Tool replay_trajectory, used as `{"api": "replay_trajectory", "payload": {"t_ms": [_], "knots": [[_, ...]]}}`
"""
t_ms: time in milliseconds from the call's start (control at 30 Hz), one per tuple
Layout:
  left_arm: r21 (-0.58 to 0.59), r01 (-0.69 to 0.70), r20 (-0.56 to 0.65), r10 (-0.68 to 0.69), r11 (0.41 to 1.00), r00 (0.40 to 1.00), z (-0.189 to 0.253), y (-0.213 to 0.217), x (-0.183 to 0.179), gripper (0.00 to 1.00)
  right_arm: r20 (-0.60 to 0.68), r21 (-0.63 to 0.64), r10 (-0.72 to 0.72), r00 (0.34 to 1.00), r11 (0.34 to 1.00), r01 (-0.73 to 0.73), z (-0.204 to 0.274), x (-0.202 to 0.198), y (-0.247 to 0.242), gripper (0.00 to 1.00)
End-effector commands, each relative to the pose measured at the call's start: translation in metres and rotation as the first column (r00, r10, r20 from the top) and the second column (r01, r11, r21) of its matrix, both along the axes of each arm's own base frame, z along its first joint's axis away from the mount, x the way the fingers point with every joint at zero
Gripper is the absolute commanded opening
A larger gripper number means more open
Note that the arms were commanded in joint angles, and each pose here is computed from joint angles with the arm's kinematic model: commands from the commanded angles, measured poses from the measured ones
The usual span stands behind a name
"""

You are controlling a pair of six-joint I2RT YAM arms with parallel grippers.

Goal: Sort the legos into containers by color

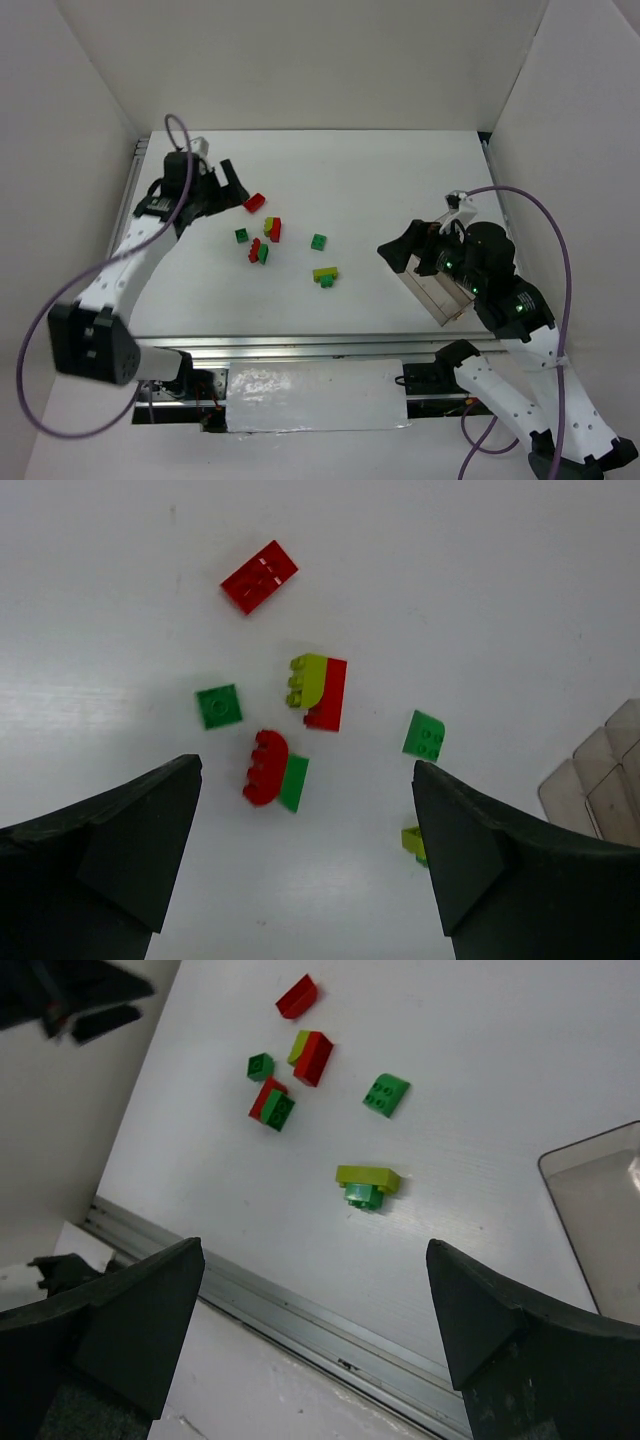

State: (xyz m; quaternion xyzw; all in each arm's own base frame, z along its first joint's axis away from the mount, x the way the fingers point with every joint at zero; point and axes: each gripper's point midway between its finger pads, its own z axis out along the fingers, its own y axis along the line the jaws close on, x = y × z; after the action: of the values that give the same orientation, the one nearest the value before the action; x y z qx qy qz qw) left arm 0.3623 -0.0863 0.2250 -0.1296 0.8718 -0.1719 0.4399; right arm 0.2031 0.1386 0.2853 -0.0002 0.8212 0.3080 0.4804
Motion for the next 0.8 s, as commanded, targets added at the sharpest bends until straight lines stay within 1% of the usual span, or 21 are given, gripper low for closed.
{"api": "replay_trajectory", "payload": {"t_ms": [0,33,67,100,133,167,233,267,300,367,400,467,500,633,767], "knots": [[-0.022,0.123,0.033,-0.122,0.992,0.992,0.001,-0.029,0.061,0.99,0.052,0.043,0.145,0.988,0.988,-0.147,0.009,-0.005,0.024,0.99],[0.004,0.103,0.01,-0.103,0.995,0.995,-0.007,-0.026,0.074,1.0,0.052,0.046,0.158,0.986,0.986,-0.161,0.008,-0.007,0.026,1.0],[0.057,0.048,-0.03,-0.046,0.997,0.998,-0.023,-0.015,0.098,1.0,0.05,0.05,0.167,0.985,0.984,-0.169,0.004,-0.006,0.028,0.99],[0.082,0.041,-0.029,-0.039,0.996,0.999,-0.026,-0.013,0.111,0.99,0.055,0.058,0.177,0.983,0.982,-0.18,0.005,-0.007,0.03,1.0],[0.132,0.07,-0.059,-0.062,0.989,0.996,-0.036,-0.01,0.116,0.99,0.057,0.068,0.206,0.977,0.975,-0.21,0.004,-0.01,0.034,1.0],[0.151,0.079,-0.069,-0.069,0.985,0.995,-0.045,-0.01,0.132,1.0,0.052,0.075,0.224,0.973,0.971,-0.227,0.0,-0.013,0.037,1.0],[0.204,0.122,-0.071,-0.11,0.971,0.991,-0.056,-0.008,0.146,0.99,0.072,0.09,0.256,0.964,0.961,-0.262,0.001,-0.014,0.042,1.0],[0.209,0.157,-0.085,-0.142,0.965,0.986,-0.061,-0.011,0.15,0.99,0.061,0.1,0.28,0.958,0.953,-0.285,-0.004,-0.016,0.046,1.0],[0.243,0.214,-0.098,-0.195,0.946,0.976,-0.07,-0.014,0.159,0.99,0.066,0.107,0.293,0.954,0.948,-0.299,-0.004,-0.016,0.049,1.0],[0.275,0.263,-0.128,-0.236,0.925,0.963,-0.086,-0.016,0.168,0.99,0.059,0.109,0.308,0.95,0.944,-0.313,-0.01,-0.017,0.052,1.0],[0.322,0.263,-0.146,-0.227,0.909,0.963,-0.092,-0.009,0.169,1.0,0.054,0.107,0.31,0.949,0.943,-0.314,-0.012,-0.015,0.052,1.0],[0.351,0.29,-0.192,-0.235,0.89,0.953,-0.109,-0.004,0.169,0.99,0.044,0.104,0.317,0.947,0.942,-0.32,-0.017,-0.014,0.054,1.0],[0.371,0.28,-0.199,-0.219,0.886,0.955,-0.112,0.0,0.169,1.0,0.048,0.105,0.32,0.946,0.941,-0.323,-0.017,-0.014,0.054,1.0],[0.348,0.304,-0.212,-0.241,0.887,0.947,-0.131,-0.003,0.169,0.99,0.054,0.116,0.332,0.942,0.934,-0.337,-0.018,-0.013,0.058,1.0],[0.315,0.342,-0.284,-0.256,0.885,0.924,-0.162,-0.006,0.163,0.98,0.057,0.115,0.342,0.938,0.931,-0.346,-0.018,-0.015,0.059,1.0]]}}
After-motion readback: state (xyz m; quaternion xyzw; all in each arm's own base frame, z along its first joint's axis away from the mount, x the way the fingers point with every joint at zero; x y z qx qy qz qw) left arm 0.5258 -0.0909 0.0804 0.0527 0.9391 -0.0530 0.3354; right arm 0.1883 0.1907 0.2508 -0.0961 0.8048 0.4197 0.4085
